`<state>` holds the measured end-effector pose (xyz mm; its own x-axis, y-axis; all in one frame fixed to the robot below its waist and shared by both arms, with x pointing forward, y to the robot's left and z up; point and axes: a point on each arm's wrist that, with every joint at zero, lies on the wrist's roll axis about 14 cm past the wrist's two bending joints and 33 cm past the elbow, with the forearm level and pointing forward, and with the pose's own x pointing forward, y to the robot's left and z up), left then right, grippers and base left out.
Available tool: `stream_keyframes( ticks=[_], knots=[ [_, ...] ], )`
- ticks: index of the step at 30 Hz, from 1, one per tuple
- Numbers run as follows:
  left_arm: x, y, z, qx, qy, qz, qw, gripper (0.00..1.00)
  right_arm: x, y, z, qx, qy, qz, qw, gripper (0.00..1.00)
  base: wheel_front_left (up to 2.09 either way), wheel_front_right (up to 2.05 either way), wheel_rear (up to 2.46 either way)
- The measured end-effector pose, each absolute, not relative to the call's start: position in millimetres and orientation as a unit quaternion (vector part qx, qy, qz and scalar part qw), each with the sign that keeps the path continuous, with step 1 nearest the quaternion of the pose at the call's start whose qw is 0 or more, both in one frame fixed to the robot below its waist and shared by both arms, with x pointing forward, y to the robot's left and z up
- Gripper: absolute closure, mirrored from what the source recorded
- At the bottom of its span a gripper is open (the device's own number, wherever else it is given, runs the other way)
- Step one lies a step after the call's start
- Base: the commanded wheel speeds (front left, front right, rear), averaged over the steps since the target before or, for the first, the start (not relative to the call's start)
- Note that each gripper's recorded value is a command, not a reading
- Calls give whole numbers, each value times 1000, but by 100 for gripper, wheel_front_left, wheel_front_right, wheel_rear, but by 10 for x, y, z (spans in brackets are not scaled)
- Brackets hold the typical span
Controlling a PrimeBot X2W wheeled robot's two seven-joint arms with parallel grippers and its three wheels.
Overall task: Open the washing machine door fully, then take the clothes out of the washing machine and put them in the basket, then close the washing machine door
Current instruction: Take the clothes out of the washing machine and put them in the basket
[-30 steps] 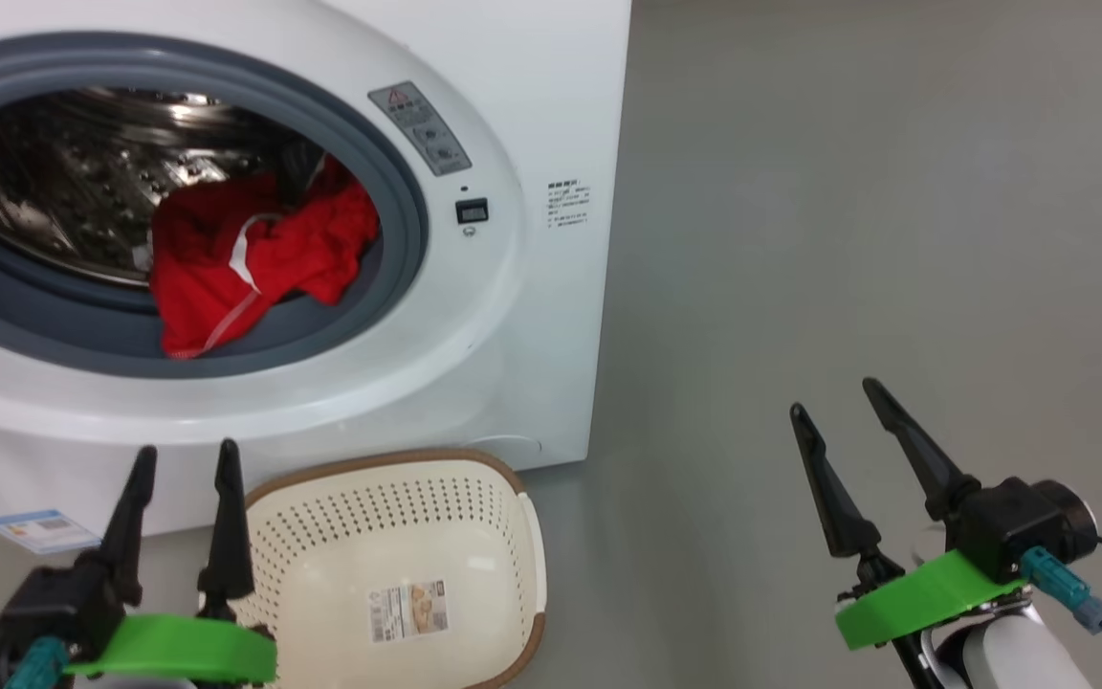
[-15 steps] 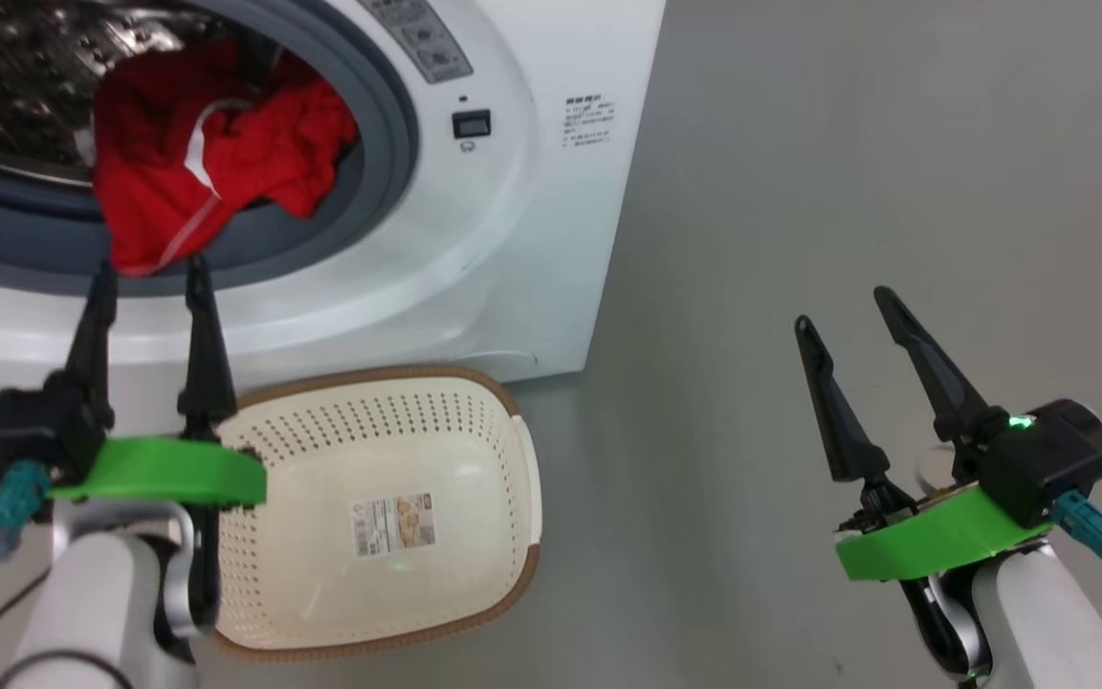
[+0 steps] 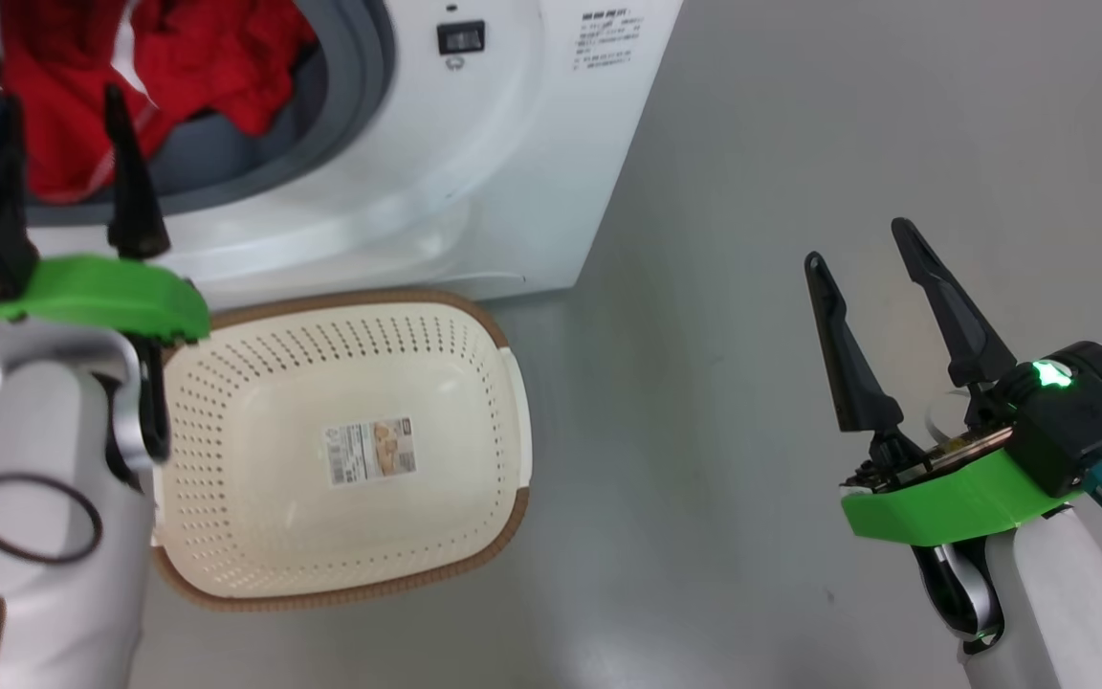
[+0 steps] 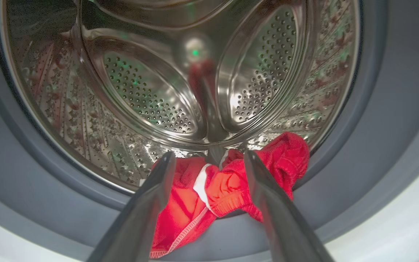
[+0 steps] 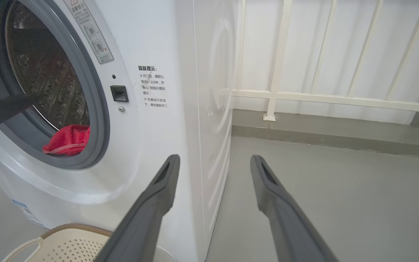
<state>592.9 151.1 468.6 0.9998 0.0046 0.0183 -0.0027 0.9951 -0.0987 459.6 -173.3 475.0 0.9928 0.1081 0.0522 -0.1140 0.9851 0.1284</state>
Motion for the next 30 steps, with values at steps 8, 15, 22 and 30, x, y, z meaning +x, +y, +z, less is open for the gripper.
stream_keyframes(
  ticks=[8,15,22,30],
  knots=[
    [6278,1575,4297,-26,64,16,997,0,4693,-1749,4527,63,0,55,997,0,0,0,0],
    [6506,1642,4043,-5,129,31,991,0,4729,-1796,4401,65,14,49,997,0,0,0,0],
    [6544,1693,3784,37,185,44,981,0,4694,-1851,4376,80,21,38,996,0,0,0,0],
    [6525,1736,3621,49,218,63,973,0,4671,-1860,4350,81,27,35,996,0,0,0,0]
  ],
)
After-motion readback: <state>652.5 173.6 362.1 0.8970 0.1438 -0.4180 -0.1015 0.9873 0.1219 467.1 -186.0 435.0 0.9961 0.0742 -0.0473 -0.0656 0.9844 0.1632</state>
